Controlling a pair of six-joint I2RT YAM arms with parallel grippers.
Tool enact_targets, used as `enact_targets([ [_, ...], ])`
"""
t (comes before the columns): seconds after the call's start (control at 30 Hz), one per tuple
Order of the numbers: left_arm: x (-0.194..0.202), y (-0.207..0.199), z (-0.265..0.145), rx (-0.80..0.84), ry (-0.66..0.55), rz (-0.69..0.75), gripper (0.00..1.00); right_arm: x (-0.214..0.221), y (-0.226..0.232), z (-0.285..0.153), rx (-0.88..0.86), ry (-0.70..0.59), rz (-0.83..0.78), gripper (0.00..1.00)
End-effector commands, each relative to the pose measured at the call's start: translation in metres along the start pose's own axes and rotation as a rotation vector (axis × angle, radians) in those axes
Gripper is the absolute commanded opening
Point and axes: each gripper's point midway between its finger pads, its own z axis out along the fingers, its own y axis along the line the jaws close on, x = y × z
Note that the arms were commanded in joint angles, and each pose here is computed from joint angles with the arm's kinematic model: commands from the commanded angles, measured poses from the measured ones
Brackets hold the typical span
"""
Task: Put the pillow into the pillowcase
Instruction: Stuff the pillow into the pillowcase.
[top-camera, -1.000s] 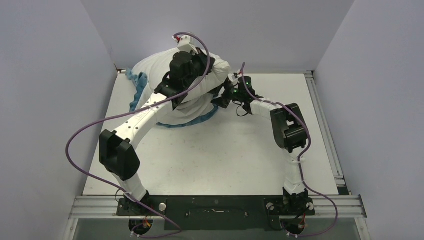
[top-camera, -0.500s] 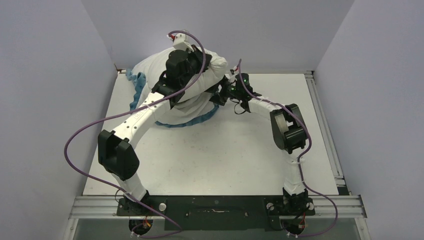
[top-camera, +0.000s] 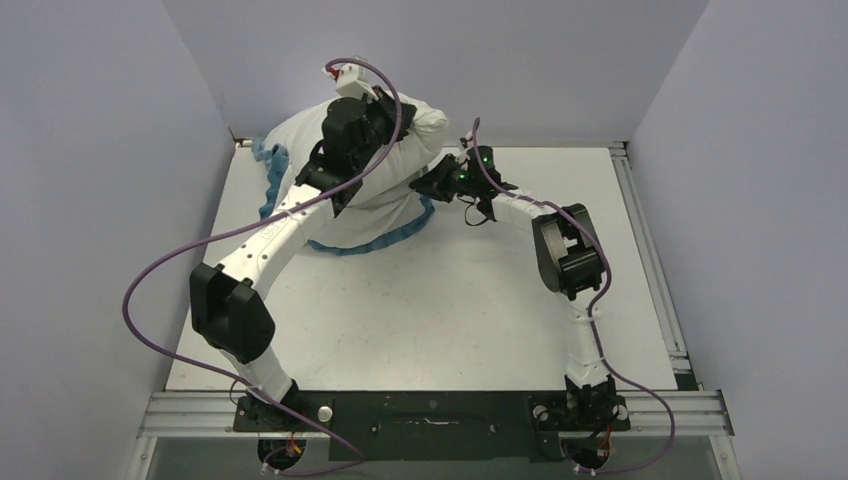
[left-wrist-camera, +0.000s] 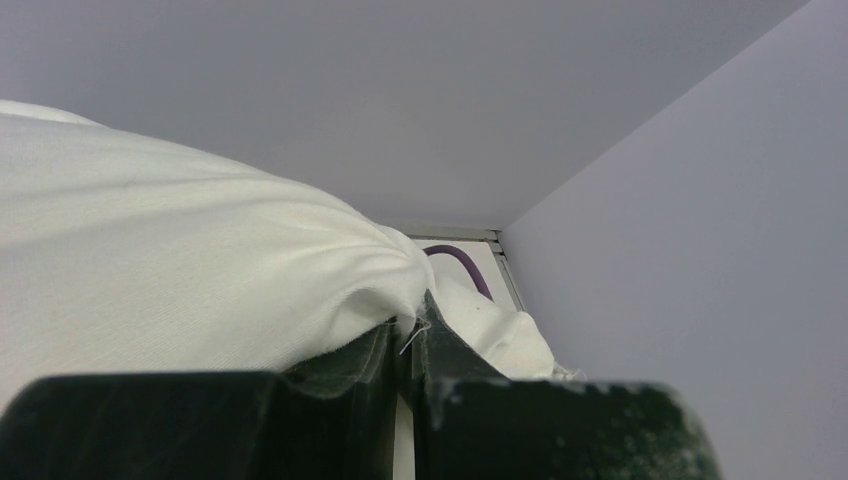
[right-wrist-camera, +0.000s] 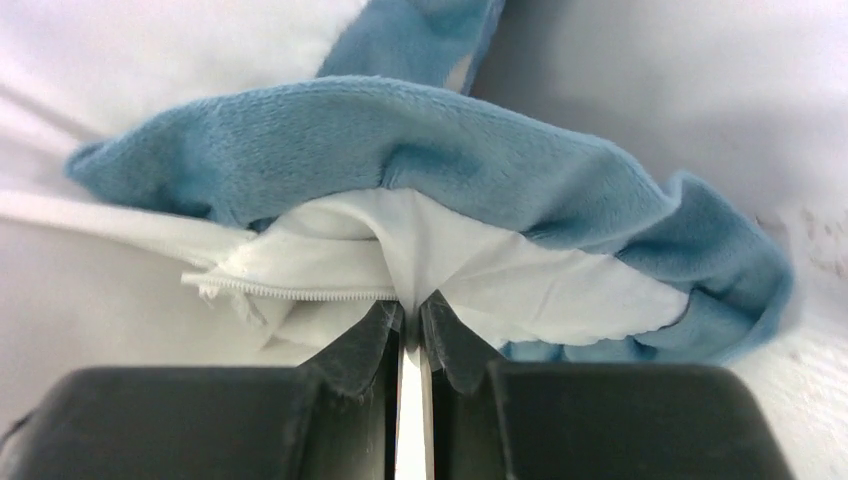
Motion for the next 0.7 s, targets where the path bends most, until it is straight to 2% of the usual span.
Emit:
enact_targets([
  [0.0,-0.055,-0.004,-0.01,0.028,-0.155,0.019,0.0,0.001,0.029,-0.035,-0.101,-0.016,-0.085,0.05],
  [0.13,-0.051,0.01,-0.011,-0.002,-0.138,0.035,0.0,0.01,0.059,-0.067,-0.281,0.017,-0.124,0.05],
  [0.3,-0.056,0.019,-0.014,-0.007,-0.137,0.042,0.0,0.014,0.082,-0.078,-0.419,0.035,-0.154,0.06],
  [0.33,-0.057,0.019,-0.015,-0.007,-0.137,0.044,0.0,0.016,0.081,-0.077,-0.417,0.039,-0.154,0.09],
  [0.4,-0.058,0.021,-0.015,-0.008,-0.138,0.042,0.0,0.021,0.082,-0.079,-0.425,0.042,-0.168,0.26],
  [0.43,-0.058,0.021,-0.015,-0.008,-0.137,0.038,0.0,0.024,0.079,-0.079,-0.41,0.049,-0.172,0.41],
  [0.47,-0.058,0.022,-0.015,-0.007,-0.138,0.032,0.0,0.026,0.076,-0.079,-0.382,0.057,-0.173,0.5],
  [0.53,-0.057,0.02,-0.014,0.002,-0.136,0.027,0.0,0.031,0.061,-0.078,-0.286,0.068,-0.175,0.62],
  [0.6,-0.057,0.02,-0.014,0.007,-0.134,0.025,0.0,0.036,0.058,-0.081,-0.247,0.068,-0.193,0.63],
  [0.67,-0.057,0.019,-0.014,0.012,-0.132,0.025,0.0,0.042,0.063,-0.082,-0.258,0.077,-0.185,0.53],
])
